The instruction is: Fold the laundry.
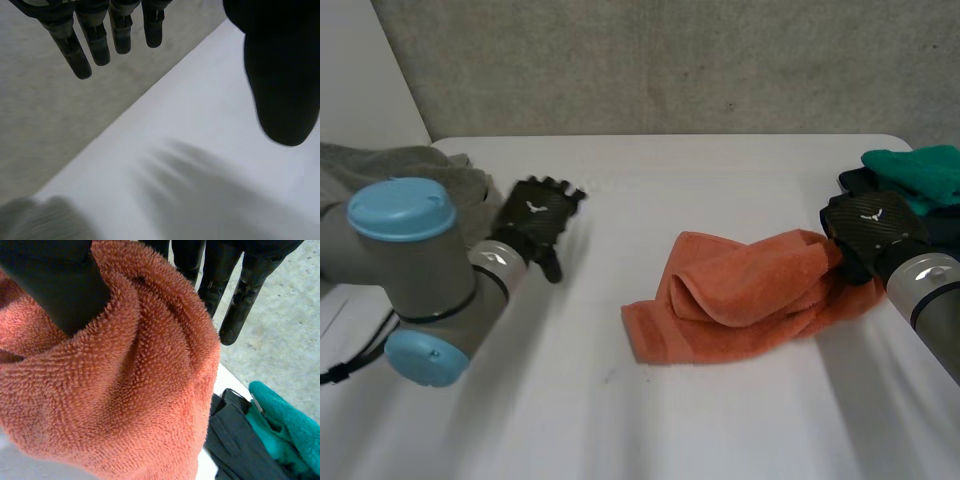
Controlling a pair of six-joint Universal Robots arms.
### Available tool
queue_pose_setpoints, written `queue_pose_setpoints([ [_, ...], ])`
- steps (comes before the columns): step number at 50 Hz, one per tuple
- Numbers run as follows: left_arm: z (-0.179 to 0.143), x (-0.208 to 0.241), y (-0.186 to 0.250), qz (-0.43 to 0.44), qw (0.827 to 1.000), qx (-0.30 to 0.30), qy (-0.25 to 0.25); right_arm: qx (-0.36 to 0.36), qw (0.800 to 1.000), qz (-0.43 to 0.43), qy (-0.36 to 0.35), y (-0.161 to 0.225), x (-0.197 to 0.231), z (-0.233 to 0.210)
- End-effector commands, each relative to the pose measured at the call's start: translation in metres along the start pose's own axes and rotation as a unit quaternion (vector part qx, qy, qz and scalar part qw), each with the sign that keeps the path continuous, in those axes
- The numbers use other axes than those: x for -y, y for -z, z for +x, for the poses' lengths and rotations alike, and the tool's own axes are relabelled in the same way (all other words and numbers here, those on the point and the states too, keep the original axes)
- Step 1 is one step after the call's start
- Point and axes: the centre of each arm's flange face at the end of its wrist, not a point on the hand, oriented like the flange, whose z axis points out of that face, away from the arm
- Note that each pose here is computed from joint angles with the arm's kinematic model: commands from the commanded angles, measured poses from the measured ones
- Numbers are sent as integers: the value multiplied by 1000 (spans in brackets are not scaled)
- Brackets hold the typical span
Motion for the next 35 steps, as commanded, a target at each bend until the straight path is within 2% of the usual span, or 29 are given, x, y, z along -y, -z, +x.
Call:
queue_pose_setpoints([
  [1, 56, 21, 18, 29, 987, -109, 114, 13, 1000, 9, -3, 4, 5, 0],
  [2, 70, 26, 22, 36, 984, -130, 117, 12, 1000, 9, -3, 5, 7, 0],
  [8, 100, 32, 24, 62, 978, -164, 110, 17, 1000, 9, -3, 9, 9, -3],
  [14, 134, 18, 17, 53, 973, -195, 107, 20, 1000, 12, -5, 13, 13, -4],
  [19, 143, 6, 9, 42, 974, -198, 106, 17, 1000, 18, -4, 16, 17, -2],
  [23, 129, 22, 6, 62, 977, -170, 109, 14, 1000, 26, -2, 19, 22, 0],
  [27, 94, 58, 11, 102, 982, -105, 118, 7, 999, 52, 3, 21, 36, 6],
  [28, 75, 72, 13, 118, 983, -73, 121, 8, 998, 66, 3, 21, 42, 7],
  [35, 27, 121, 32, 183, 976, -10, 122, 48, 990, 129, -22, 23, 81, -1],
])
